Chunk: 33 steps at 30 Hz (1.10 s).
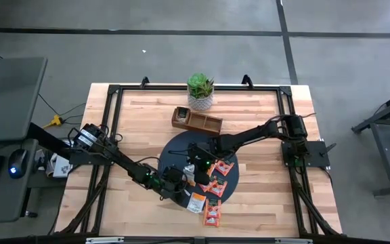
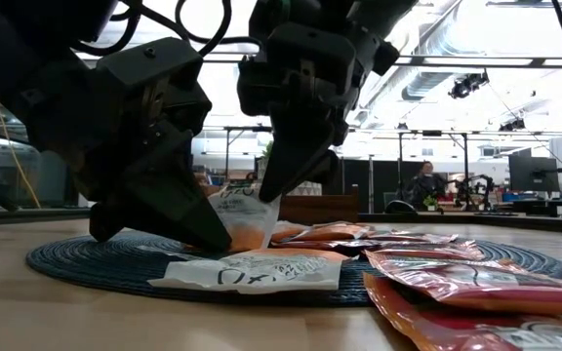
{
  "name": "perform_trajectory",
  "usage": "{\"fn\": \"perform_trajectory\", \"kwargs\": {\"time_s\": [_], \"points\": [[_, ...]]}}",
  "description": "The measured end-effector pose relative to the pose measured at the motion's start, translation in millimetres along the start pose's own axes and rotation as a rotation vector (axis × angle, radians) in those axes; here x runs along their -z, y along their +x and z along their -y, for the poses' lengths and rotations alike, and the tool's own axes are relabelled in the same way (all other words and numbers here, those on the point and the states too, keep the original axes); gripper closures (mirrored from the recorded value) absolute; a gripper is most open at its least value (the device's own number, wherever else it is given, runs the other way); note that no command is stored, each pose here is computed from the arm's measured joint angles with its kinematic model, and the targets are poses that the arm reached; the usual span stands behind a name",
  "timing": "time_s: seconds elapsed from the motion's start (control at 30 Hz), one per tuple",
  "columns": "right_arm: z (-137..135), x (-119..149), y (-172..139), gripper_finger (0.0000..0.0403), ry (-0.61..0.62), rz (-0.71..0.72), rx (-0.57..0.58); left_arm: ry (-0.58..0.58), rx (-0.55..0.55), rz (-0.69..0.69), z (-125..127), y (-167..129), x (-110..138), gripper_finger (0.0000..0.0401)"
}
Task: Pick & Place Tea
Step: Put the white tea bag into the middle section of the wooden organizer
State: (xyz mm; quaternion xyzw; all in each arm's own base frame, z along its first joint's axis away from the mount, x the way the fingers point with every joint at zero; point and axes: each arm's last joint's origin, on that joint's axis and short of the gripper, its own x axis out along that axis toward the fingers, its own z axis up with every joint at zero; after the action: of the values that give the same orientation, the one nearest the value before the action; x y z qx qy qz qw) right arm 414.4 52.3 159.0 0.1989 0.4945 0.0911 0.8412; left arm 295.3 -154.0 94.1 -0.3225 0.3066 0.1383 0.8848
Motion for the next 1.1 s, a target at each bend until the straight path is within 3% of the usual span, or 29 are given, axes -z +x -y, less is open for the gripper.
{"fn": "perform_trajectory", "kwargs": {"time_s": [0.27, 0.57, 0.77, 0.93, 1.1], "points": [[-1, 0, 0, 0.0402, -0.004, 0.002, 0.006, 0.016, 0.08, -0.027, 7, -6, -6, 0.04], [0, 0, 0, 0.0402, -0.017, 0.01, 0.029, 0.039, 0.184, -0.021, 23, -32, -27, 0.04], [0, 0, -4, 0.0403, -0.027, 0.02, 0.067, 0.056, 0.073, -0.024, 16, -53, -40, 0.04], [-4, -3, -24, 0.0403, -0.043, 0.043, 0.137, 0.104, -0.087, 0.044, 6, -77, -52, 0.04], [-5, -8, -51, 0.0403, -0.048, 0.094, 0.217, 0.125, -0.138, 0.091, -5, -96, -57, 0.04]]}}
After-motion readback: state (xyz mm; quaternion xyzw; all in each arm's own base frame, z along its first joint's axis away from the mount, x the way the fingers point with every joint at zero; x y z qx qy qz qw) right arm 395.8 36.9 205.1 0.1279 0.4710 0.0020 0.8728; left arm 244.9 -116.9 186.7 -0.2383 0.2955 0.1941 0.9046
